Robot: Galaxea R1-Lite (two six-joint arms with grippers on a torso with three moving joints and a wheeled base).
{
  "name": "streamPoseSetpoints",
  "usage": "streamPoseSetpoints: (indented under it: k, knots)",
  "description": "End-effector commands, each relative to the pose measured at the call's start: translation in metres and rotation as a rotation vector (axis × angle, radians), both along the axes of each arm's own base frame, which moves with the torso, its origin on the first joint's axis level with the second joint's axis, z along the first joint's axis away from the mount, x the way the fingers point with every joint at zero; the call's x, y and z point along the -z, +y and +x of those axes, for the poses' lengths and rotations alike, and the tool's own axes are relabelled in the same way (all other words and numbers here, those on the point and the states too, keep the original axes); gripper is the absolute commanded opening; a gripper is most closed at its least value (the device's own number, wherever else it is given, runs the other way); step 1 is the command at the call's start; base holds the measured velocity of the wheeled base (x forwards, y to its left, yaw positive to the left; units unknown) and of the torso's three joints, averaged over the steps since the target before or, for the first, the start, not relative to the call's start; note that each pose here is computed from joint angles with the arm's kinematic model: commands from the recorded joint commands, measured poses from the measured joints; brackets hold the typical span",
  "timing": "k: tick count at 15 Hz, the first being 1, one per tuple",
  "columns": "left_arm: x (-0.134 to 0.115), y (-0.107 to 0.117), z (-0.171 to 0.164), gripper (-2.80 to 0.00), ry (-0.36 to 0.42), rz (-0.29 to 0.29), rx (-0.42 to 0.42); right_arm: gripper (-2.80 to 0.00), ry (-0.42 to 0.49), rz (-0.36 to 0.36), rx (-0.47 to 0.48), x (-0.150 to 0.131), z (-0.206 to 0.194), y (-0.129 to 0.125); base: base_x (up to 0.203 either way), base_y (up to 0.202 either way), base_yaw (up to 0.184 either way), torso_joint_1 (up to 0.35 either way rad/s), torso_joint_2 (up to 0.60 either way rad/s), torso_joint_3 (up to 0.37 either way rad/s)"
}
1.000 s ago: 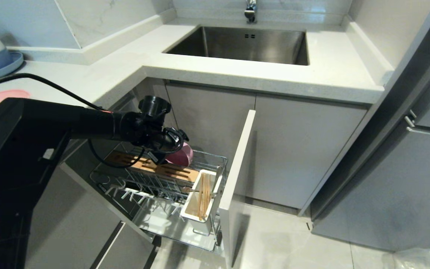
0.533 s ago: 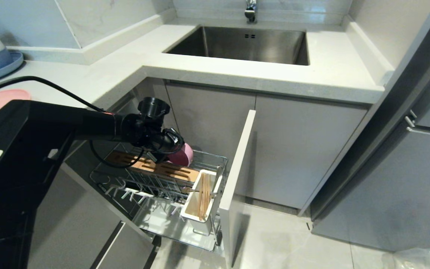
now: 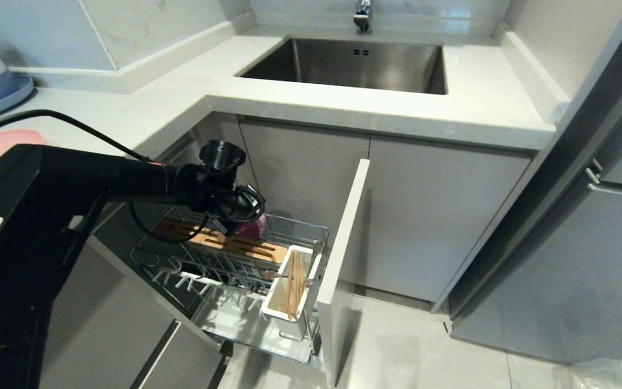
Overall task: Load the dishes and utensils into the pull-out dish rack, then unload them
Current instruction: Take the bowl out of the cupboard
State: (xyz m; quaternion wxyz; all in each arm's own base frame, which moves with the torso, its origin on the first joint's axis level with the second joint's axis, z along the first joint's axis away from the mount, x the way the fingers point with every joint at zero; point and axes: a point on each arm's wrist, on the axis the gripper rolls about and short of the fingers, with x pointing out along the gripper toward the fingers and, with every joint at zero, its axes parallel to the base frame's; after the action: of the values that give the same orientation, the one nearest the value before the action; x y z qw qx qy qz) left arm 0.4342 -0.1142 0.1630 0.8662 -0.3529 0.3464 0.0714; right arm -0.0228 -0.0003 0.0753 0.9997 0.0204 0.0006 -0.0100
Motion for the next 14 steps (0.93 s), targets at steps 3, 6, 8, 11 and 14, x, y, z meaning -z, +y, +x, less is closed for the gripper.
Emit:
streamPoseSetpoints:
  k: [3, 6, 8, 11, 14]
  knots:
    - [-0.006, 0.001, -0.003, -2.80, -0.006, -0.005, -0.007, -2.80, 0.001, 0.001, 0.000, 0.000, 0.000, 0.000, 0.000, 0.000, 0.000, 0.000, 0.00, 0.000]
    - [-0.021, 0.002, -0.010, -2.80, -0.034, -0.013, -0.005, -2.80, 0.001, 0.001, 0.000, 0.000, 0.000, 0.000, 0.000, 0.000, 0.000, 0.000, 0.00, 0.000]
    - [-0.034, 0.003, -0.018, -2.80, -0.058, -0.020, -0.003, -2.80, 0.001, 0.001, 0.000, 0.000, 0.000, 0.000, 0.000, 0.000, 0.000, 0.000, 0.00, 0.000]
    - [-0.042, 0.005, -0.023, -2.80, -0.073, -0.023, -0.003, -2.80, 0.001, 0.001, 0.000, 0.000, 0.000, 0.000, 0.000, 0.000, 0.000, 0.000, 0.00, 0.000]
    - [-0.050, 0.002, -0.032, -2.80, -0.084, -0.026, 0.006, -2.80, 0.001, 0.001, 0.000, 0.000, 0.000, 0.000, 0.000, 0.000, 0.000, 0.000, 0.00, 0.000]
